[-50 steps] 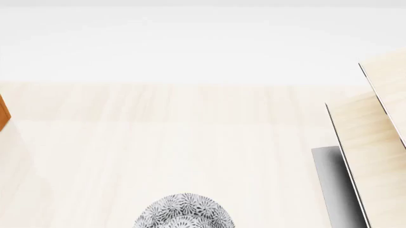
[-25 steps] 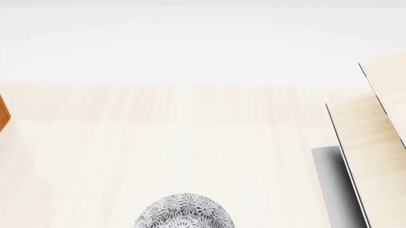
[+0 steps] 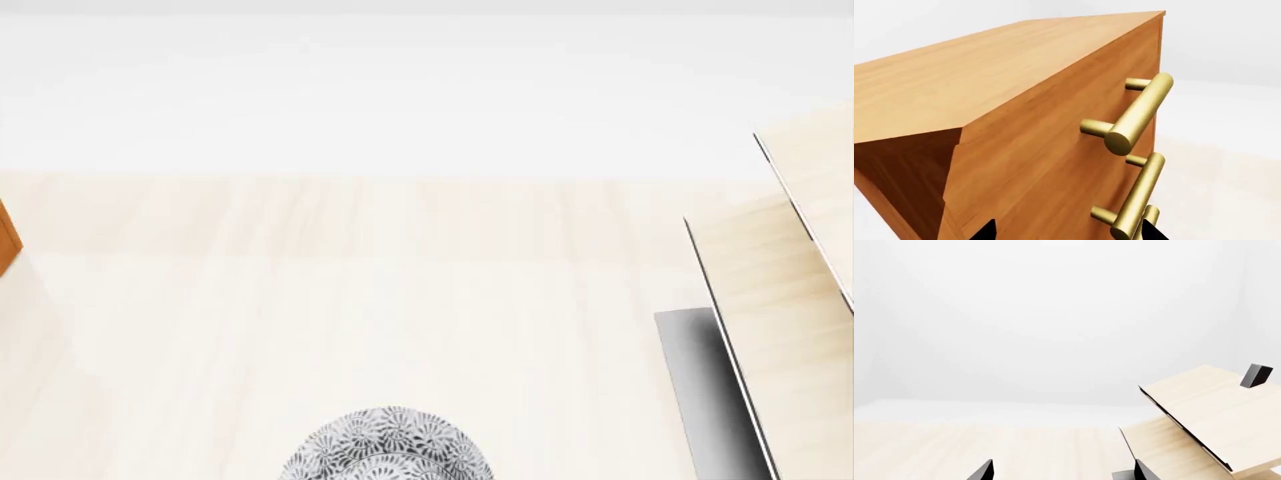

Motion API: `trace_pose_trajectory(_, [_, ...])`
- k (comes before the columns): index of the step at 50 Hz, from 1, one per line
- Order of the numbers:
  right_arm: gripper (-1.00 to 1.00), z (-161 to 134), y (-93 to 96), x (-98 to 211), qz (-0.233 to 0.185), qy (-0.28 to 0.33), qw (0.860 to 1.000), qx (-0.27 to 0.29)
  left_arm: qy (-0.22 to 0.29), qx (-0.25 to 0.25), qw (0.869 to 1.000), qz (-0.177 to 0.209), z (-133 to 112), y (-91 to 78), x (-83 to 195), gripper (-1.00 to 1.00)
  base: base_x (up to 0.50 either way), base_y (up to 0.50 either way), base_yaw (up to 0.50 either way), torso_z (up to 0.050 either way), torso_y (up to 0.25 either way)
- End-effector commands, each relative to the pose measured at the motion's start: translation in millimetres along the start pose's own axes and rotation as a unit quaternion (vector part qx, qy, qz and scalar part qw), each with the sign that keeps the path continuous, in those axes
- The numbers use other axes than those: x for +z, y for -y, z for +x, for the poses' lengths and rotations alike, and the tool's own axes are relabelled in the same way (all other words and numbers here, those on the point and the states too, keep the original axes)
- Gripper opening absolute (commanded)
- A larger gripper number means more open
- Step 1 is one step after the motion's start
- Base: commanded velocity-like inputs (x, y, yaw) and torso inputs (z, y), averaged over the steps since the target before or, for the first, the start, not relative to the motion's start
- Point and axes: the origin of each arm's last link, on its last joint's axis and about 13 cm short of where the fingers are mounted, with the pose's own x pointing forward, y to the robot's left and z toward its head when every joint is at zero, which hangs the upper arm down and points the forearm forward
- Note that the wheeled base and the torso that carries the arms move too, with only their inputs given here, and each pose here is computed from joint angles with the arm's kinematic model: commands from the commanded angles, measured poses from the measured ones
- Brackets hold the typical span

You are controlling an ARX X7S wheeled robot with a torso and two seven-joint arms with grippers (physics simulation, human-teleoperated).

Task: Close the top drawer of the cabinet and put the bowl on top of it.

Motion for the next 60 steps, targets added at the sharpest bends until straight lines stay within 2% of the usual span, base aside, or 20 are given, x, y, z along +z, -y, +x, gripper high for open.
trace_pose_trajectory(1, [1.0, -0.2, 0.1, 0.4, 0.0, 0.0, 1.0, 0.0, -0.008, 0.043, 0.999, 0.003, 3.9, -14.8, 0.3, 1.0, 0.0, 0.01, 0.0, 0.0, 0.0])
trace_pose_trajectory(14, [1.0, -0.4, 0.4, 0.6, -0.001, 0.001, 1.0, 0.001, -0.004, 0.04, 0.999, 0.003, 3.0, -12.9, -0.6, 1.0, 0.0, 0.0, 0.0, 0.0, 0.0])
trace_pose_trajectory(22, [1.0, 0.6, 0.8, -0.5, 0.0, 0.0, 1.0, 0.0, 0.02, 0.007, 1.0, 0.014, -12.0, -5.7, -0.8, 1.0, 0.0, 0.0, 0.0, 0.0, 0.0])
trace_pose_trajectory(31, [1.0, 0.2, -0.1, -0.8, -0.001, -0.001, 1.0, 0.0, 0.036, -0.072, 0.997, 0.001, -41.2, 1.9, -0.1, 1.0, 0.0, 0.0, 0.0, 0.0, 0.0])
trace_pose_trajectory(36, [1.0, -0.2, 0.3, -0.8, -0.001, 0.0, 1.0, 0.0, 0.062, -0.089, 0.994, 0.006, -58.1, 6.7, 1.9, 1.0, 0.0, 0.0, 0.0, 0.0, 0.0])
trace_pose_trajectory(42, [1.0, -0.7, 0.3, 0.3, 0.0, 0.001, 1.0, 0.0, 0.067, -0.113, 0.991, -0.001, -69.2, 10.9, -6.7, 1.0, 0.0, 0.0, 0.0, 0.0, 0.0])
trace_pose_trajectory(44, [1.0, -0.2, 0.7, 0.8, 0.0, 0.001, 1.0, -0.001, 0.069, -0.131, 0.989, 0.0, -75.4, 12.1, -8.3, 1.0, 0.0, 0.0, 0.0, 0.0, 0.0])
trace_pose_trajectory(45, [1.0, 0.0, -0.1, 0.2, -0.001, 0.0, 1.0, 0.0, 0.071, -0.157, 0.985, -0.018, -83.6, 11.8, -4.5, 1.0, 0.0, 0.0, 0.0, 0.0, 0.0])
trace_pose_trajectory(49, [1.0, -1.2, 1.0, 2.2, 0.0, 0.001, 1.0, -0.001, 0.106, -0.162, 0.981, 0.016, -103.5, 12.5, -4.1, 1.0, 0.0, 0.0, 0.0, 0.0, 0.0])
trace_pose_trajectory(54, [1.0, -1.6, 1.3, 2.2, 0.0, 0.001, 1.0, -0.001, 0.12, -0.179, 0.976, 0.01, -125.6, 8.5, -8.9, 1.0, 0.0, 0.0, 0.0, 0.0, 0.0])
trace_pose_trajectory(60, [1.0, -2.7, 1.0, 2.0, -0.001, 0.001, 1.0, 0.002, 0.133, -0.193, 0.972, 0.022, -150.8, 7.4, -24.9, 1.0, 0.0, 0.0, 0.0, 0.0, 0.0])
